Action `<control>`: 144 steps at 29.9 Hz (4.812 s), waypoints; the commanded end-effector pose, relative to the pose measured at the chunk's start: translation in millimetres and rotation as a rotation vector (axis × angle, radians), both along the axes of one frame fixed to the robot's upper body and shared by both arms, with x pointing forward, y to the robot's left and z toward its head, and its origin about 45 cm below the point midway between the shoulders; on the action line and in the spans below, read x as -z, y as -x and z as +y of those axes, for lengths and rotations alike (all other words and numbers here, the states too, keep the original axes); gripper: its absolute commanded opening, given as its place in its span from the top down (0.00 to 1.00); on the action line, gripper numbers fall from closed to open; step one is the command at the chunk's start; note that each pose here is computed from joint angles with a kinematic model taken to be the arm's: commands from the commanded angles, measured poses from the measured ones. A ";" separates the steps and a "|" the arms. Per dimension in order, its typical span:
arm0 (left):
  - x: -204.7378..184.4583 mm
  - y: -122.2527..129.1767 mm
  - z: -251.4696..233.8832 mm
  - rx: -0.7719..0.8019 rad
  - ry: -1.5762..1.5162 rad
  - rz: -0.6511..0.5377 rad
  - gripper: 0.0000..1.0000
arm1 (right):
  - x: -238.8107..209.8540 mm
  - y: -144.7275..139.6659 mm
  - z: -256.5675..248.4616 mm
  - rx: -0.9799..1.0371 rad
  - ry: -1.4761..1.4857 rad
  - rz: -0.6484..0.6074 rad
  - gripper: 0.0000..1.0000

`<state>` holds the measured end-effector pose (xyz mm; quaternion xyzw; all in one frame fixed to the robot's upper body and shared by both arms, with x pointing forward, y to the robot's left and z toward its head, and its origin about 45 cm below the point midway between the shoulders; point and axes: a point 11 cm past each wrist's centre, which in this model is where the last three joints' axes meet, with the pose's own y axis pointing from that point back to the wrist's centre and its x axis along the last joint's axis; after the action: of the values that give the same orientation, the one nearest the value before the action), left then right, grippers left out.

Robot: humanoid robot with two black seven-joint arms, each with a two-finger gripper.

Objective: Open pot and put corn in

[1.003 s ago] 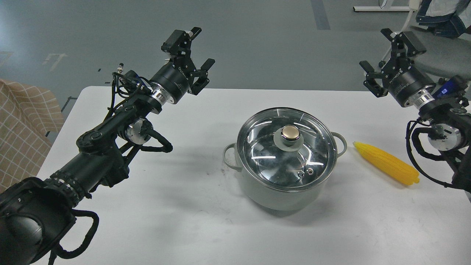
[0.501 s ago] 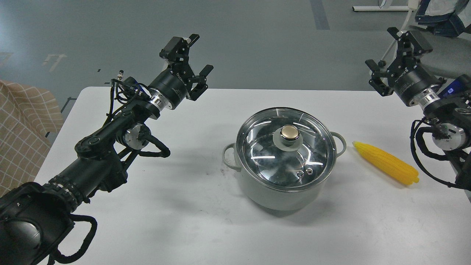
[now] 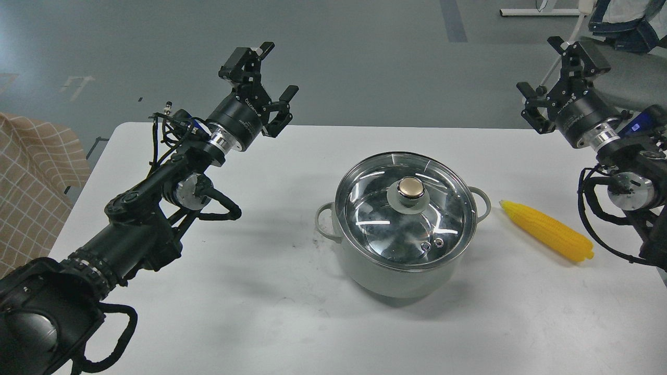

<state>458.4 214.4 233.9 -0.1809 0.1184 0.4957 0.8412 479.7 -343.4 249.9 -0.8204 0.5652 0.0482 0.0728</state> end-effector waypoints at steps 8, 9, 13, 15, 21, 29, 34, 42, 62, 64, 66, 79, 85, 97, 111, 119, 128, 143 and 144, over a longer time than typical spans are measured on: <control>-7.2 1.6 -3.0 0.038 0.051 -0.027 0.02 | -0.8 -0.2 -4.7 0.015 -0.017 -0.003 0.00; -6.6 1.9 -3.2 0.037 0.053 -0.025 0.02 | -0.9 -0.2 -4.8 0.015 -0.018 -0.003 0.00; -3.4 4.7 -2.0 0.034 0.058 -0.019 0.02 | 1.6 0.9 -5.3 0.016 -0.017 0.002 0.00; -3.9 4.5 -1.4 0.032 0.060 -0.020 0.02 | 2.2 1.4 -6.2 0.017 -0.015 0.003 0.00; -4.7 5.1 -2.9 0.034 0.068 -0.022 0.02 | 2.7 1.6 -6.5 0.018 -0.016 0.004 0.00; -3.7 5.5 -8.1 0.036 0.070 -0.020 0.02 | 3.2 1.7 -5.6 0.016 -0.016 0.005 0.00; -20.8 9.7 -20.7 0.089 0.015 -0.084 0.02 | 2.2 2.0 -8.7 0.020 -0.011 0.004 0.00; -68.2 32.3 -45.6 0.251 -0.316 -0.351 0.02 | 4.5 3.9 -15.7 0.033 -0.001 0.010 0.00; -103.1 99.3 -157.2 0.480 -1.356 -1.266 0.02 | 11.4 16.8 -44.5 0.073 0.024 0.032 0.00; -84.5 105.3 -167.6 0.524 -1.439 -1.344 0.02 | 16.2 21.0 -48.6 0.078 0.026 0.043 0.00; -73.0 105.4 -168.0 0.545 -1.491 -1.364 0.02 | 18.1 23.8 -49.9 0.075 0.026 0.049 0.00; -10.4 99.9 -172.0 0.677 -1.514 -1.245 0.03 | 24.2 35.3 -55.5 0.066 0.016 0.065 0.00; 0.5 98.2 -169.8 0.692 -1.526 -1.214 0.05 | 24.7 35.6 -54.2 0.062 0.014 0.065 0.00; 13.9 97.3 -159.7 0.697 -1.542 -1.164 0.40 | 27.1 37.1 -52.4 0.057 0.010 0.070 0.00; -58.2 73.5 -160.2 0.518 -1.575 -1.309 0.95 | 31.1 39.6 -49.9 0.050 0.004 0.078 0.00; -121.1 69.5 -56.7 0.427 -1.786 -1.326 0.93 | 29.9 39.1 -50.3 0.052 0.000 0.074 0.00; -81.9 110.6 75.7 0.338 -1.860 -1.147 0.92 | 31.3 39.4 -49.4 0.051 0.000 0.077 0.00; 72.9 171.9 189.3 0.252 -1.936 -0.801 0.92 | 32.4 40.3 -50.5 0.053 0.001 0.080 0.00; 88.0 175.9 196.2 0.257 -1.945 -0.747 0.92 | 32.8 40.2 -50.2 0.053 0.001 0.080 0.00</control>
<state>293.8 390.4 182.9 0.4114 -0.6128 0.1842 0.6490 439.4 -393.8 217.4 -0.8025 0.5892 0.0786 0.0511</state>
